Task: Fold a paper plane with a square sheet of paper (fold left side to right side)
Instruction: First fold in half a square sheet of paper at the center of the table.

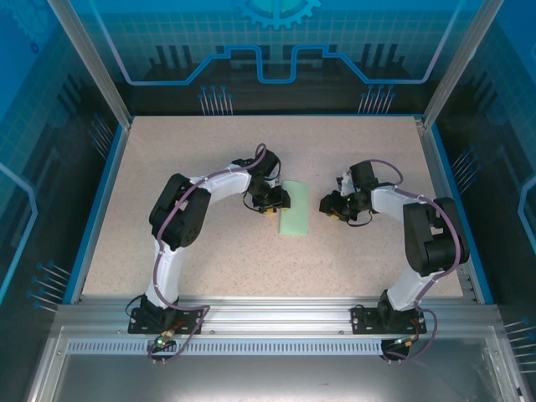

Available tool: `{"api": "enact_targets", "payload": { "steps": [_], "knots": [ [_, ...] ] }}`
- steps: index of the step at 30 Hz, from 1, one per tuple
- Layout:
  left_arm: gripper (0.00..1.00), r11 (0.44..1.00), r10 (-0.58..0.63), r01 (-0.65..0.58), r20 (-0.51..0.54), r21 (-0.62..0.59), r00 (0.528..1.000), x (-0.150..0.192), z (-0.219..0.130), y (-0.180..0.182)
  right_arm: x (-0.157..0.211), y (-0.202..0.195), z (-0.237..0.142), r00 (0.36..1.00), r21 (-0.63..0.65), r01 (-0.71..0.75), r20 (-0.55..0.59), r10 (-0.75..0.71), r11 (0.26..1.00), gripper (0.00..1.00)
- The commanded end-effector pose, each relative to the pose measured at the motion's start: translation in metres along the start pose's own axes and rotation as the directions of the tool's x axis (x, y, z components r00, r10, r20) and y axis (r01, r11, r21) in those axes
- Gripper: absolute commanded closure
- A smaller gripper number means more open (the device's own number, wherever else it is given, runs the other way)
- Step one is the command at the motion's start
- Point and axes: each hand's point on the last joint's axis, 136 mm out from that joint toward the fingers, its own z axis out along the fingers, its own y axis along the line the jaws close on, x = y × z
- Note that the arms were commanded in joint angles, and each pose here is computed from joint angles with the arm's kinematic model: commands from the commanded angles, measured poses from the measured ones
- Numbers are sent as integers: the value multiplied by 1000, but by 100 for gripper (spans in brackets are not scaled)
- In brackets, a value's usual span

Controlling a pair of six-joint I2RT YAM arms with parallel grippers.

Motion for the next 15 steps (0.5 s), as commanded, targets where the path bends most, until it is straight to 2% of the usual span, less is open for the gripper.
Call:
{"api": "enact_targets", "payload": {
  "steps": [1, 7, 15],
  "knots": [
    [52, 998, -27, 24, -38, -58, 999, 9, 29, 15, 1, 0, -6, 1000, -23, -10, 4, 10, 1000, 63],
    [52, 998, -28, 26, -39, -62, 999, 9, 30, 17, 2, 7, -5, 1000, -48, -3, -3, 3, 999, 64],
    [52, 998, -30, 27, -41, -64, 999, 10, 30, 17, 3, 29, 8, 999, -132, 12, -29, -16, 991, 83]
  ]
}}
